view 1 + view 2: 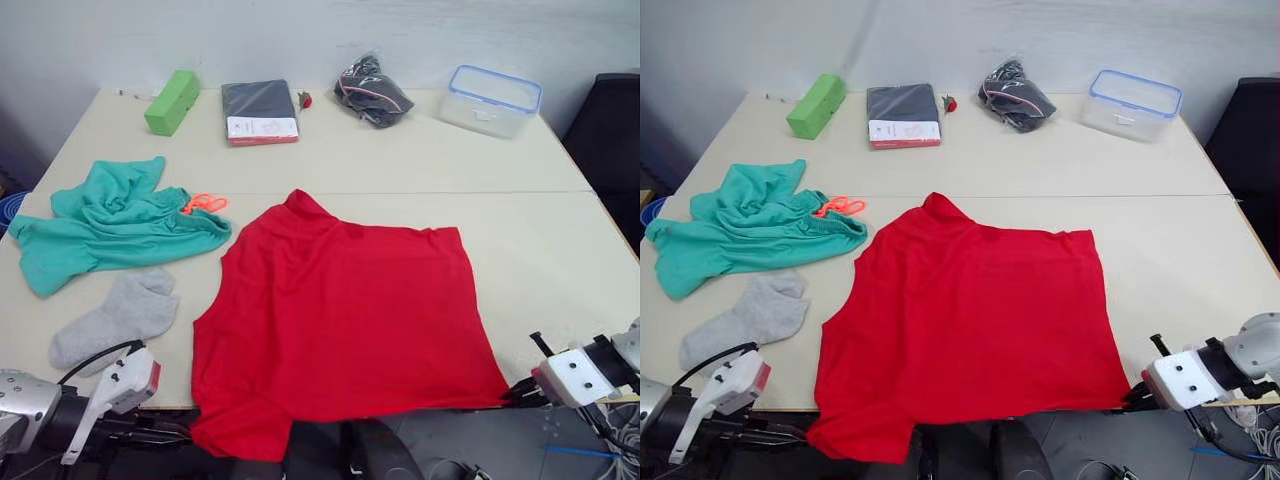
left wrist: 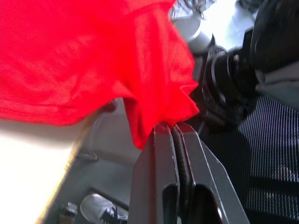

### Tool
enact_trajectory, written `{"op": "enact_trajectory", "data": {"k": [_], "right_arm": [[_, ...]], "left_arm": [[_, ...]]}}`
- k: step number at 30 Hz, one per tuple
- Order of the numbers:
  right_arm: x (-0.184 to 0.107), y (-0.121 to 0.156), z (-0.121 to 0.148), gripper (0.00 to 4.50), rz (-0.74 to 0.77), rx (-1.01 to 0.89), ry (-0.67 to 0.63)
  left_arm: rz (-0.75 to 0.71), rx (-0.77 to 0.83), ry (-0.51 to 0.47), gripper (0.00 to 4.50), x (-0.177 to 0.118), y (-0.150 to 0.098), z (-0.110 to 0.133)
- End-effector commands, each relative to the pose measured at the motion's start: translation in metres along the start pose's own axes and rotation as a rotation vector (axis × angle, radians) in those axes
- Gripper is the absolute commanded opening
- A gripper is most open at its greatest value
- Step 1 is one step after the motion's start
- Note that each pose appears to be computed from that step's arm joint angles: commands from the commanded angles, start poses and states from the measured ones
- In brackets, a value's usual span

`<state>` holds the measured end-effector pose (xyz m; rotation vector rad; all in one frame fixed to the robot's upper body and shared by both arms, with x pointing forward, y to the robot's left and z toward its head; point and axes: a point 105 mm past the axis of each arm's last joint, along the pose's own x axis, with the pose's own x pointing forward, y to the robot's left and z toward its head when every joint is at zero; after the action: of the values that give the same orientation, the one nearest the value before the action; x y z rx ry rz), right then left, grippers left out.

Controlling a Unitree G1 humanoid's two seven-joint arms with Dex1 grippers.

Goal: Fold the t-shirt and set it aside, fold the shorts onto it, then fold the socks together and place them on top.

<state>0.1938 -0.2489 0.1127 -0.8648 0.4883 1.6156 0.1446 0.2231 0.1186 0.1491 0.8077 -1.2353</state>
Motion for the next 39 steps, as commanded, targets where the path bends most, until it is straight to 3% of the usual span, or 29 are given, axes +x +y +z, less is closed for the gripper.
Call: {"op": "enact_trajectory", "data": {"k": [1, 7, 12, 17, 24, 39], "right_arm": [[-0.017, -0.004, 0.023, 0.02, 0.040, 0.126, -0.099], [-0.028, -0.022, 0.036, 0.02, 0.065, 0.341, -0.203], [-0.024, -0.042, 0.035, 0.02, 0.079, 0.486, -0.277], [-0.015, -0.064, 0.025, 0.02, 0.072, 0.586, -0.310], [-0.007, -0.092, 0.006, 0.02, 0.003, 0.693, -0.355], [-0.019, -0.129, -0.029, 0.02, -0.211, 0.652, -0.241]], "left_arm": [[0.048, -0.017, -0.120, 0.00, -0.013, 0.013, 0.021], [0.168, -0.094, -0.279, 0.00, -0.030, 0.053, 0.055], [0.359, -0.192, -0.300, 0.00, -0.032, 0.097, 0.056], [0.413, -0.248, -0.368, 0.00, -0.020, 0.120, 0.067], [0.403, -0.187, -0.376, 0.00, 0.002, 0.124, 0.076], [0.435, -0.080, -0.387, 0.00, 0.006, 0.137, 0.086]]}}
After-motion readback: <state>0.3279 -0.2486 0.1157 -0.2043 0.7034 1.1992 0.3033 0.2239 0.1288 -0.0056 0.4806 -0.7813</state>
